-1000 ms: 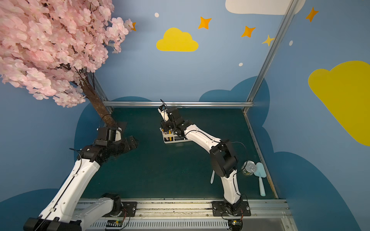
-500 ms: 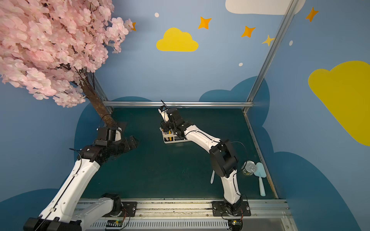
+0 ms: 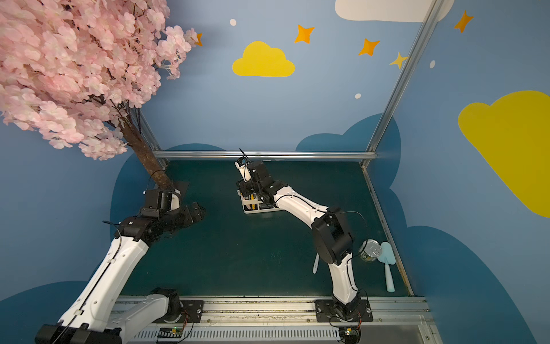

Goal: Place the toothbrush into the toothbrush holder
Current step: Place the toothbrush in the toothbrush holder.

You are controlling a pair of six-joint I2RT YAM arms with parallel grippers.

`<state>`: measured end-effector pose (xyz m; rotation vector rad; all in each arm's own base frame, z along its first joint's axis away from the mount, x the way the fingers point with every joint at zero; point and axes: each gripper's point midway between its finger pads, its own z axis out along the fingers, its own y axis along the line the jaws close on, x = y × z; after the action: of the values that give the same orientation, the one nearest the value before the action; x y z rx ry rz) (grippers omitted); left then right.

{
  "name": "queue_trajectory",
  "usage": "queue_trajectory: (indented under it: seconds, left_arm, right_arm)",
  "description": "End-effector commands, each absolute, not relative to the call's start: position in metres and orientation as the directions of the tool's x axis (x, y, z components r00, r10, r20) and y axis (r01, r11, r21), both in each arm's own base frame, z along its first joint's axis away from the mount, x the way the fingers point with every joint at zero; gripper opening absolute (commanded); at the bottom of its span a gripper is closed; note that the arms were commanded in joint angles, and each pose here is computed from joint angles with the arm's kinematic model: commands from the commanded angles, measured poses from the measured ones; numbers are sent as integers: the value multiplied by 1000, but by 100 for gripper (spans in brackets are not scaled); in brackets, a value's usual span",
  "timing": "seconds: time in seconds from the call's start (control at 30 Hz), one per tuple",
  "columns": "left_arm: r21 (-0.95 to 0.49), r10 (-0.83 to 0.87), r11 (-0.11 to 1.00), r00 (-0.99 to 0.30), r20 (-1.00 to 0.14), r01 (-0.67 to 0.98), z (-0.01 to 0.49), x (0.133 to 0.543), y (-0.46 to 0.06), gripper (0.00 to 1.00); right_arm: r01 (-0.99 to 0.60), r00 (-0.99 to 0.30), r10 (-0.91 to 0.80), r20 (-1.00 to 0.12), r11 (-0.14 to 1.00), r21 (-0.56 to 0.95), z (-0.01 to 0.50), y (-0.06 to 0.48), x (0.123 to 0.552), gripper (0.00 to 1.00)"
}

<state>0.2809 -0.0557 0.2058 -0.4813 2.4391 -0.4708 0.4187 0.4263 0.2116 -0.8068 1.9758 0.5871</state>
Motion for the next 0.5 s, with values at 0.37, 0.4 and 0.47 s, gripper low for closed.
queue_trajectory:
  seconds: [0.37,0.4,0.47]
  left_arm:
    - [-441,-443,868,-756,-482,-227,204,279,-56,100]
    - [-441,-443,868,-756,-481,-228,203,279,-56,100]
    - [-444,-444,866,-758,-478,-228,203,279,-56,100]
  right_arm:
    - [-710,-238,-208,-949,704,24,332,386,390,63]
    - [-705,-236,-206,-949,709,21,333,378,385,63]
    - [-700,-229,-200,-953,714,18,334,365,372,66]
